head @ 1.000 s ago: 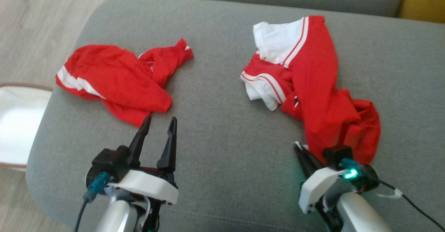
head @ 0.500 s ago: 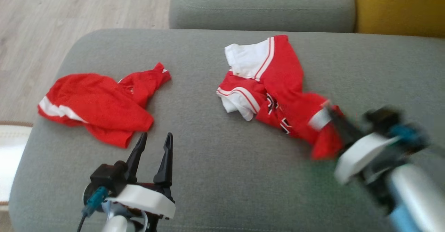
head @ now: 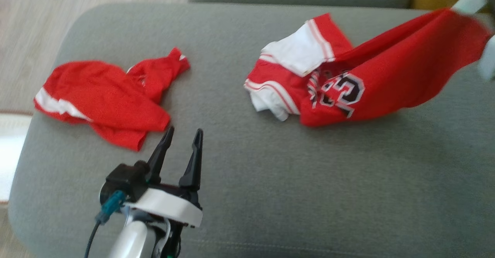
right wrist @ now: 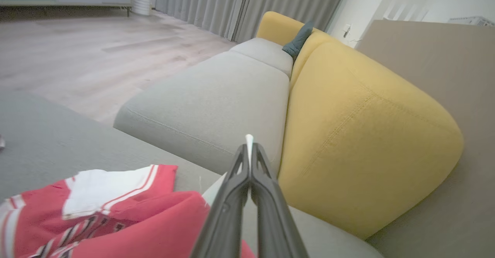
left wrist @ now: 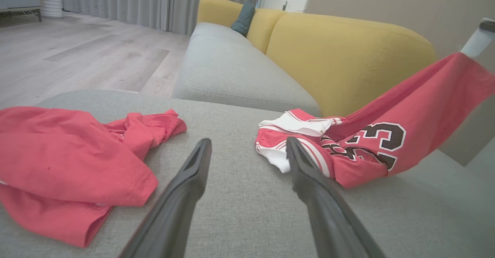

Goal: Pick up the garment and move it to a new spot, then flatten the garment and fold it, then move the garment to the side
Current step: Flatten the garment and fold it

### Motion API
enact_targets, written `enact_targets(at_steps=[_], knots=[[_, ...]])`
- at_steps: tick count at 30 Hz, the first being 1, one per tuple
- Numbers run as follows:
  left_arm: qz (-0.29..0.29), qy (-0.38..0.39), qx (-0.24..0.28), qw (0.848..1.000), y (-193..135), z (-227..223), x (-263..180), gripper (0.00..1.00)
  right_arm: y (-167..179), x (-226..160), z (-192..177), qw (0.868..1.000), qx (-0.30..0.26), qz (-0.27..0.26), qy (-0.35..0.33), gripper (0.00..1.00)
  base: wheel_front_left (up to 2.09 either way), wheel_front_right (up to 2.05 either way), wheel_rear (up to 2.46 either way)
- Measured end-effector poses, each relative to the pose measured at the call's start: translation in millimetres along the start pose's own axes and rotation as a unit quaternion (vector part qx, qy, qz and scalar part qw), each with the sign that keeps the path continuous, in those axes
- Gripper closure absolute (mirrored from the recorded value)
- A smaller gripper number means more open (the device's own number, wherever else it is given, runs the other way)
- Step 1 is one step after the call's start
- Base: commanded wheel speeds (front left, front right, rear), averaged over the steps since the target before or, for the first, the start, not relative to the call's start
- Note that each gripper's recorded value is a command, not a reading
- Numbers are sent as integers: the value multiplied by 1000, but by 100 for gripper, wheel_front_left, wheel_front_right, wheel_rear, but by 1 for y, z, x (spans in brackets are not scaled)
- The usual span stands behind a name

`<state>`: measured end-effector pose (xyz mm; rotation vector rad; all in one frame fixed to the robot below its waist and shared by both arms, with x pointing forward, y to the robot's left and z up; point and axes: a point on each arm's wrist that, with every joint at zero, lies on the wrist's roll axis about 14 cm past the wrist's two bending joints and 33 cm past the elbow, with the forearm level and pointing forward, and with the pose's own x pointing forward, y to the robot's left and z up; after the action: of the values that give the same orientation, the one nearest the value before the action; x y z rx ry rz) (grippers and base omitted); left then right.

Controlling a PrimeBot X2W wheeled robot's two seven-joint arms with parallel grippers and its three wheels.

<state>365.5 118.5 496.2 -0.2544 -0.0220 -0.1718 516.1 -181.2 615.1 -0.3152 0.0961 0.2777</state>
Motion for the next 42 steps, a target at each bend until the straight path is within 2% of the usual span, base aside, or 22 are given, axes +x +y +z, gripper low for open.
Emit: enact_targets(at_steps=[4,10,14,19,20,21,25,30,37,42], knots=[[9,4,2,1000,9,-2,5,0,-29,33,4,998,-59,-27,16,100,0,0,0],[44,12,-1,999,30,-6,1,0,-63,84,47,992,-101,-72,-20,100,0,0,0],[64,19,-4,998,42,-9,-5,0,-66,113,54,990,-106,-84,-32,100,0,0,0],[85,28,-4,996,53,-14,-10,0,-53,144,53,989,-110,-81,-54,100,0,0,0],[87,29,-3,996,55,-14,-8,0,-49,150,52,990,-104,-78,-55,46,0,0,0],[88,28,-1,996,56,-13,-7,0,-42,155,46,991,-97,-72,-49,0,0,0,0],[88,23,-3,996,57,-10,-3,0,-7,166,12,996,-82,-38,-6,0,0,0,0],[81,14,-3,997,53,-5,1,0,-10,152,-10,997,-64,-40,10,0,0,0,0],[47,-11,2,999,34,10,10,0,21,106,-12,998,1,-16,-53,0,0,0,0],[13,-14,-5,1000,10,10,10,0,29,63,-12,995,49,-17,-89,0,0,0,0]])
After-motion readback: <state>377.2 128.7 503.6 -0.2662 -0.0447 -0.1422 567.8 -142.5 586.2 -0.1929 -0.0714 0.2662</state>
